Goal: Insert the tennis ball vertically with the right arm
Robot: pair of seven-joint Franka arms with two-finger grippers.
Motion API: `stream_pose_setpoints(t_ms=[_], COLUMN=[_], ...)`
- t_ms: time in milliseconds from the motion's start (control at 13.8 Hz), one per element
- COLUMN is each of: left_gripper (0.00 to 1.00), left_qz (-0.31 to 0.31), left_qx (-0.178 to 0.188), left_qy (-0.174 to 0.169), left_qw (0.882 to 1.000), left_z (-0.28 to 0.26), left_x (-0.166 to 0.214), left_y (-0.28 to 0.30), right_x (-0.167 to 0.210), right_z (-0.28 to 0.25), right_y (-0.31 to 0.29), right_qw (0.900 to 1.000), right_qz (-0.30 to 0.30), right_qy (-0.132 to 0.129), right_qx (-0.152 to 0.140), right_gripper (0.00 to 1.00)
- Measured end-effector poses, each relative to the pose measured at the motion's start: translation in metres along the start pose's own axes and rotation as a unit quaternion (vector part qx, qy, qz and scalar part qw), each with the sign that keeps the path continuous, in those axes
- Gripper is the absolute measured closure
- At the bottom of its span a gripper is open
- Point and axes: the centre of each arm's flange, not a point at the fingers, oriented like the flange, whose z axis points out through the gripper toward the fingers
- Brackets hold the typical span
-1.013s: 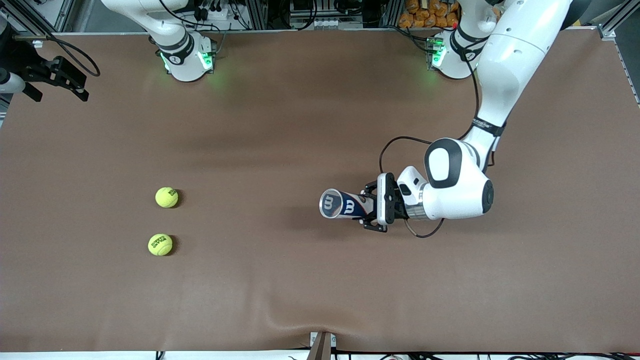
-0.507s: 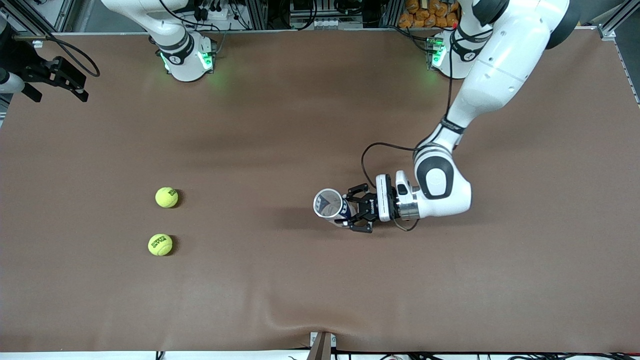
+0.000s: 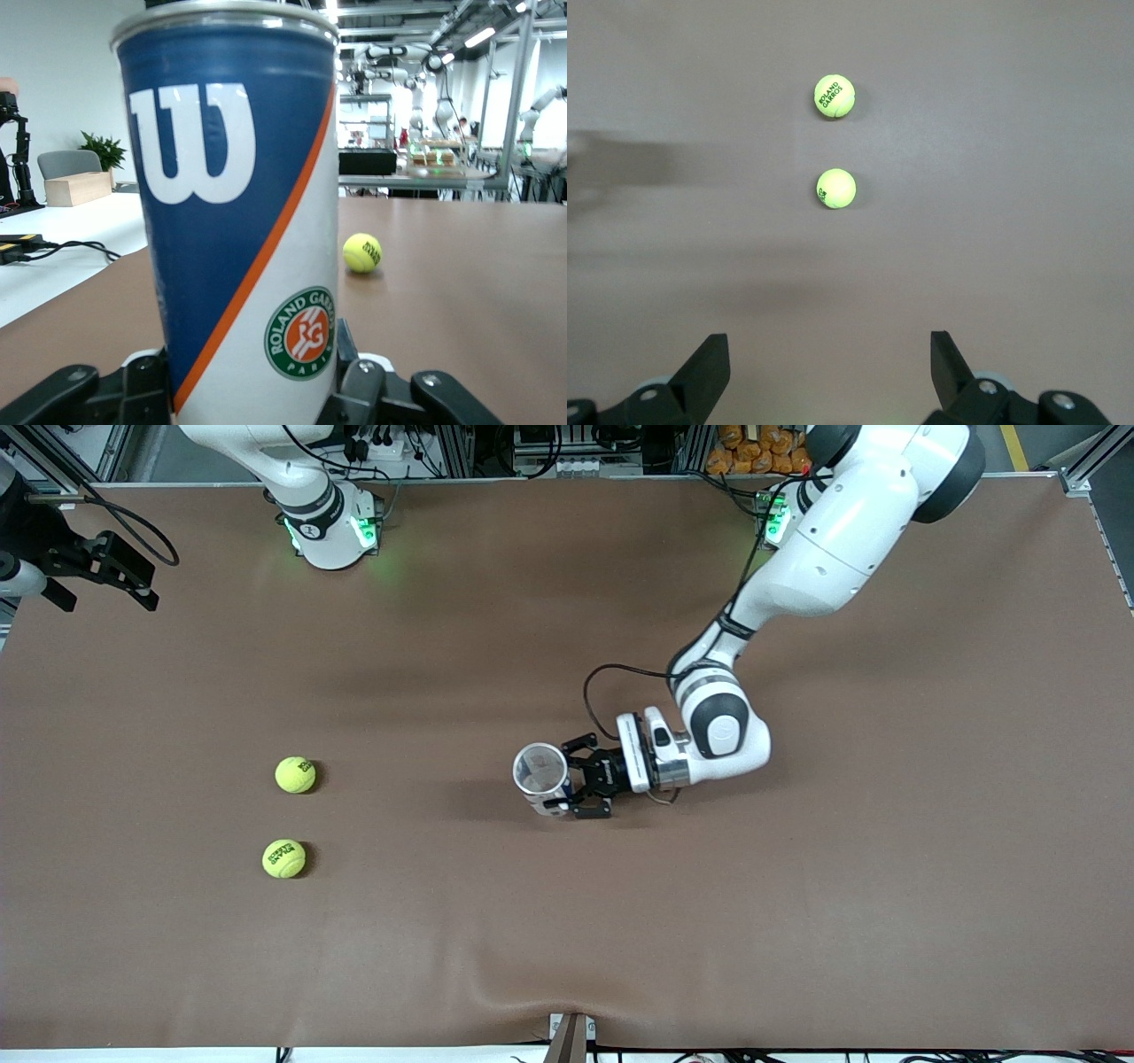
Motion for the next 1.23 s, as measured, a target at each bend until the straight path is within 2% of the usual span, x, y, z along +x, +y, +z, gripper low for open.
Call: stream_pose_setpoints(t_ms=[217, 362, 796, 1230], left_gripper=[0.36, 0.36, 0.3, 0.3], left_qz=[-0.029, -0.061, -0.068, -0.056], left_qx=[0.036, 0.046, 0.049, 0.029], left_qy=[0.03, 0.036, 0.014, -0.012], left_qw=[0.998, 0.996, 0.996, 0.998], left_z=[0.045, 0.068, 0.062, 0.075], left_x=[-0.017, -0.029, -0.052, -0.057], left_y=[0.054, 0.089, 0.103, 0.134], right_x=[0.0, 0.0, 0.0, 0.001], right_z=[0.0, 0.0, 0.003, 0.005], right_y=[0.0, 0.0, -0.001, -0.001], right_qw=[1.0, 1.0, 1.0, 1.0], right_qz=[0.0, -0.001, -0.001, -0.001], right_qy=[-0.001, -0.001, -0.003, -0.005], right_qx=[0.0, 0.0, 0.0, 0.0], right_gripper=[0.0, 0.0, 0.0, 0.0])
